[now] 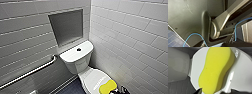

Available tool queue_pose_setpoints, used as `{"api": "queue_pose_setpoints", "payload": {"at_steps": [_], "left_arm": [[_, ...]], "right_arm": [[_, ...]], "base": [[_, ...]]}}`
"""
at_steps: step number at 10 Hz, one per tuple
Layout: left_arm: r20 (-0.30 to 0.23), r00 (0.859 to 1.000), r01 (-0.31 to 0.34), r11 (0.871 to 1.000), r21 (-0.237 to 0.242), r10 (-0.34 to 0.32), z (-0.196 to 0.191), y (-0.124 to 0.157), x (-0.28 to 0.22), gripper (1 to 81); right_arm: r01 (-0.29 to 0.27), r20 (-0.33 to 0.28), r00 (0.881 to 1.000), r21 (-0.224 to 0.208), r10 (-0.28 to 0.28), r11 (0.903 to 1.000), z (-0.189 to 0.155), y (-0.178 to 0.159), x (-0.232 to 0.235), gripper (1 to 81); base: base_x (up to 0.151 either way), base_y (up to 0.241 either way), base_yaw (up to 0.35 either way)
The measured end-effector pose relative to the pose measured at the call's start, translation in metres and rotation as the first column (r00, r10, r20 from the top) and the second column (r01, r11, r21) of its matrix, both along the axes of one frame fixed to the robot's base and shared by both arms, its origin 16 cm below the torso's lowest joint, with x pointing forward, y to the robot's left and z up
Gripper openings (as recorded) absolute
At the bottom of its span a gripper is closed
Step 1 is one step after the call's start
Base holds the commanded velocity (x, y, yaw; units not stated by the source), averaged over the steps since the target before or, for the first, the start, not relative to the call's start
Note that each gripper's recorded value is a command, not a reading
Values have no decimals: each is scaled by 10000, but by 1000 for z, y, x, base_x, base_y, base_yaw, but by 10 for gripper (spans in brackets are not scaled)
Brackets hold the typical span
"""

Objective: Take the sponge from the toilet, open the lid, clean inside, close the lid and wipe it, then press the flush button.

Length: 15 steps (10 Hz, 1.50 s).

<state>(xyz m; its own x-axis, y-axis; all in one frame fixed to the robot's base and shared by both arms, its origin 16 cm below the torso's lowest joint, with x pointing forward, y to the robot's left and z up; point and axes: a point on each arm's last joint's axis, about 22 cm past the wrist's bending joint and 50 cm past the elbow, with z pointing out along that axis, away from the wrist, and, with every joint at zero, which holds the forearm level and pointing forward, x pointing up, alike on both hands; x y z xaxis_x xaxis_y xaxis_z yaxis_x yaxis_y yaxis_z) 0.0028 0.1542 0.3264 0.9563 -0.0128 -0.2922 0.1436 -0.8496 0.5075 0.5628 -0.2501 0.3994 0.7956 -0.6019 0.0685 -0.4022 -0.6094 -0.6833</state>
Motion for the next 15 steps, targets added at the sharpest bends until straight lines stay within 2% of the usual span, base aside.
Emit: {"api": "queue_pose_setpoints", "payload": {"at_steps": [2, 4, 7, 10, 15], "left_arm": [[-165, 9999, -7, 10000, -36, 6, -12, -3, -2, 811], [-231, 9997, -20, 10000, -57, 19, -27, -7, 1, 811], [38, 10000, 56, 9998, 165, -57, -62, -1, 14, 811], [461, 9989, 38, 9999, 145, -45, -96, -4, 36, 811], [297, 9995, 53, 9999, 145, -57, -101, -4, 28, 811]], "right_arm": [[33, 103, 9999, -36, -33, 10000, -12, -5, 17, 811], [121, -66, 9999, -43, -121, 9999, -30, -8, 21, 811], [320, 397, 9987, 92, -323, 9994, -32, -10, 54, 811], [438, 739, 9962, 296, -459, 9986, -38, -5, 75, 811], [336, 573, 9977, 623, -371, 9975, -50, 18, 71, 811]], "base": [[0, 0, 0], [0, 0, 0], [0, 0, 0], [0, 0, 0], [0, 0, 0]]}}
